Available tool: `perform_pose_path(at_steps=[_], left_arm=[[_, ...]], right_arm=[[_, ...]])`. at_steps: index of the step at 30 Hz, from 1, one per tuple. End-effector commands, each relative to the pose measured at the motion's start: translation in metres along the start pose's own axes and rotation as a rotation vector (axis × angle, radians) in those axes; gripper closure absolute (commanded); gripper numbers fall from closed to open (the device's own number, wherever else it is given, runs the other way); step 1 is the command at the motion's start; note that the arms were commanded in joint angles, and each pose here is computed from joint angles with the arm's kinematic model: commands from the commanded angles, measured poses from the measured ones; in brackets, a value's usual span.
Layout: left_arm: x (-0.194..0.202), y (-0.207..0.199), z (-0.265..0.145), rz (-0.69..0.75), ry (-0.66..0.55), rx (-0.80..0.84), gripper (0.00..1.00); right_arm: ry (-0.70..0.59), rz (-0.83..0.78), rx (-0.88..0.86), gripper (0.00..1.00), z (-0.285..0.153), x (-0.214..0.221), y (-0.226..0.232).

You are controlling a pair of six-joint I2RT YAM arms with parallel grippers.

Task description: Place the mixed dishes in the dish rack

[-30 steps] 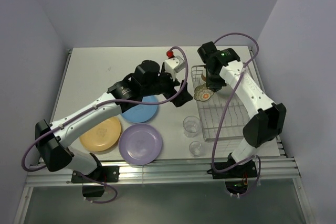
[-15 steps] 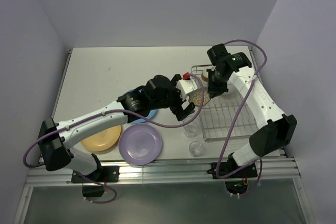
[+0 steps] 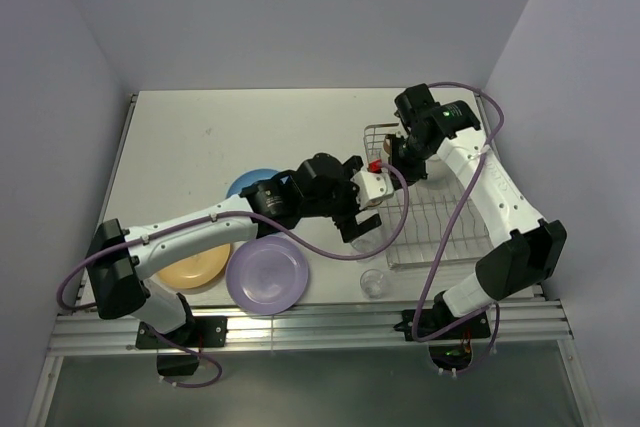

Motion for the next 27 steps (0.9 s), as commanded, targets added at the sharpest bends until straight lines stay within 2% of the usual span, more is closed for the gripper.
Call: perform_pose_path(at_steps=[1,12,14,16,17,19,21,22,25,26,27], left_arm=[[-0.015,-0.005,0.001,0.045,-0.025,0.021,0.01],[-0.006,0.005,0.015,0.083,0.062,-0.07,0.03],[-0.005,0.007,0.016,0.082,0.073,-0.08,0.11],[-0.005,0.008,0.017,0.072,0.086,-0.091,0.43],[-0.006,0.009,0.017,0.062,0.087,-0.102,0.55],[-0.007,0.014,0.015,0.053,0.079,-0.143,0.75],[-0.008,0.014,0.013,0.038,0.071,-0.153,0.89],[-0.009,0.015,0.012,0.031,0.067,-0.168,1.0],[-0.012,0.015,0.008,0.002,0.06,-0.166,1.0],[-0.017,0.012,0.005,-0.034,0.03,-0.154,1.0],[-0.02,0.016,0.001,-0.066,0.01,-0.145,1.0]], right_arm=[[-0.08,-0.01,-0.092,1.0,-0.025,0.0,0.011],[-0.08,-0.01,-0.183,1.0,-0.035,0.01,0.02],[-0.083,-0.007,-0.187,1.0,-0.036,0.01,0.021],[-0.093,-0.008,-0.194,1.0,-0.04,0.011,0.022],[-0.097,-0.006,-0.195,1.0,-0.041,0.011,0.022],[-0.1,-0.007,-0.196,1.0,-0.043,0.011,0.022],[-0.104,-0.008,-0.198,1.0,-0.044,0.011,0.023],[-0.112,-0.009,-0.202,1.0,-0.046,0.01,0.023],[-0.134,-0.016,-0.231,1.0,-0.051,0.006,0.027],[-0.141,-0.018,-0.245,0.95,-0.053,0.005,0.029],[-0.153,-0.019,-0.25,0.81,-0.056,0.004,0.029]])
Point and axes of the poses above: each gripper's point midway between its finger pads, its own z axis out along the fingers, its own y axis along the line the jaws close on, x = y × z, the point moved 5 cm from there along -z, back along the fingers, and after that the axes turned 9 degrees about -z, right-handed, at the moved point
